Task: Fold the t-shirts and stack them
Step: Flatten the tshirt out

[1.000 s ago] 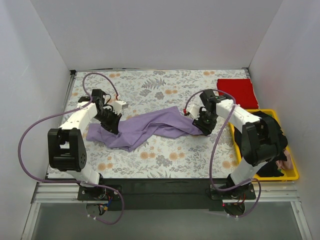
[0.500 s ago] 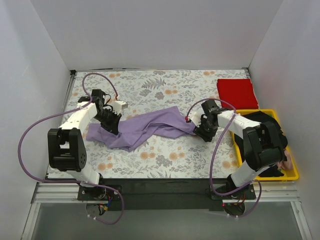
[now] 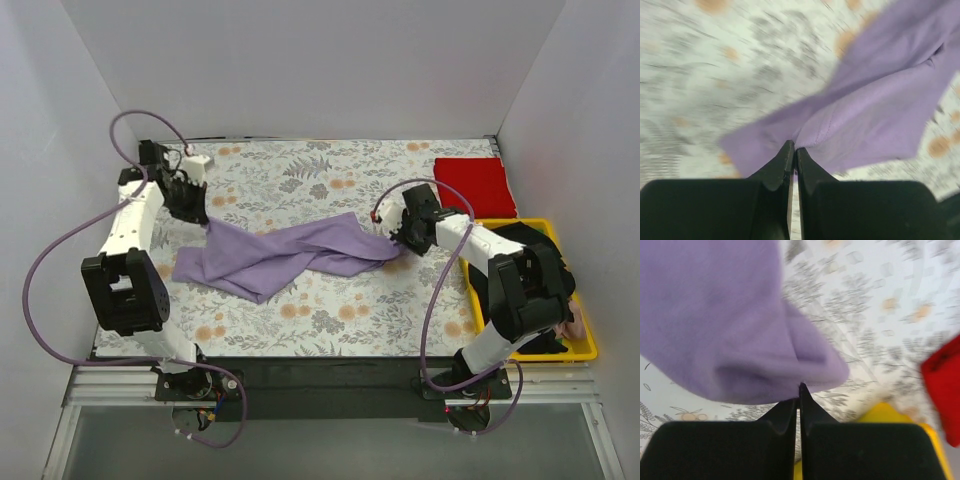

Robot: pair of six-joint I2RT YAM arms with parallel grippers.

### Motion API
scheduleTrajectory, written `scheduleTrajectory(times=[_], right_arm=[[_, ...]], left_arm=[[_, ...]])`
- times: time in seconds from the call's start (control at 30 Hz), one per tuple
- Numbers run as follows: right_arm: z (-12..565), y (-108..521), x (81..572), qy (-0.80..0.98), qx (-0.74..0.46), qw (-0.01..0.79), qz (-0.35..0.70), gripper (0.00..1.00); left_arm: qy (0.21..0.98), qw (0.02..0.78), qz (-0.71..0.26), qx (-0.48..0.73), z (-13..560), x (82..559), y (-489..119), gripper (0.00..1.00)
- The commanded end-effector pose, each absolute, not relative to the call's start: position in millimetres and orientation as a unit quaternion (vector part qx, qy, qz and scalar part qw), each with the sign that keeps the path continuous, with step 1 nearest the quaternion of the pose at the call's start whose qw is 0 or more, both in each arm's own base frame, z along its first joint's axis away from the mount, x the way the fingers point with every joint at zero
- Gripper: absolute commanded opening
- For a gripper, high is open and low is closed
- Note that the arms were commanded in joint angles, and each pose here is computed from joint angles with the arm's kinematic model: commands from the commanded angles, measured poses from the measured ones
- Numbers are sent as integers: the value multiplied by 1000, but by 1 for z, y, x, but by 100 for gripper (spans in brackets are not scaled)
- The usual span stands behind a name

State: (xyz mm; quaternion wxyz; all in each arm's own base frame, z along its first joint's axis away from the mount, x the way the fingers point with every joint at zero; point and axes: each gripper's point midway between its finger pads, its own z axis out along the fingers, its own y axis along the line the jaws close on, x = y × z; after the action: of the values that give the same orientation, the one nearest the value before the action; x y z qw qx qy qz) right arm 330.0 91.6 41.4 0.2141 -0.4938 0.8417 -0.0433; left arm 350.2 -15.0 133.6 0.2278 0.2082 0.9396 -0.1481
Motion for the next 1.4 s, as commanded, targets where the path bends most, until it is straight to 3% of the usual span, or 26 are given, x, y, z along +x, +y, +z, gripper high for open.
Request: scheduleTrajectory(times=[0.0,0.13,0.33,0.47,0.67,0.93,1.03,1.17,1.37], right_arm=[[169,106,402,797,-456,382,-100,1],[269,107,439,763,-416,474,-141,1],[411,99,455,706,-335,597,-183,1],[490,90,433,663,-290,665,-187,1],[560,68,370,605,-249,733,-186,1],[645,31,261,484,-193,829,-204,1],[671,26,238,449,-191,847,-213,1],[683,28,247,430,-205,844,-244,1],[626,62,319,459,-289,798,-262,1]], left_arm=[[905,374,-56,192,215,418,26,0],[849,495,23,186,297,463,53,0],[736,656,118,120,427,463,98,0],[655,733,151,103,498,422,104,0],[496,833,226,96,595,315,80,0],[351,873,337,34,671,188,75,0],[322,874,362,35,685,170,73,0],[312,865,391,44,695,178,78,0],[396,829,383,92,656,265,96,0]])
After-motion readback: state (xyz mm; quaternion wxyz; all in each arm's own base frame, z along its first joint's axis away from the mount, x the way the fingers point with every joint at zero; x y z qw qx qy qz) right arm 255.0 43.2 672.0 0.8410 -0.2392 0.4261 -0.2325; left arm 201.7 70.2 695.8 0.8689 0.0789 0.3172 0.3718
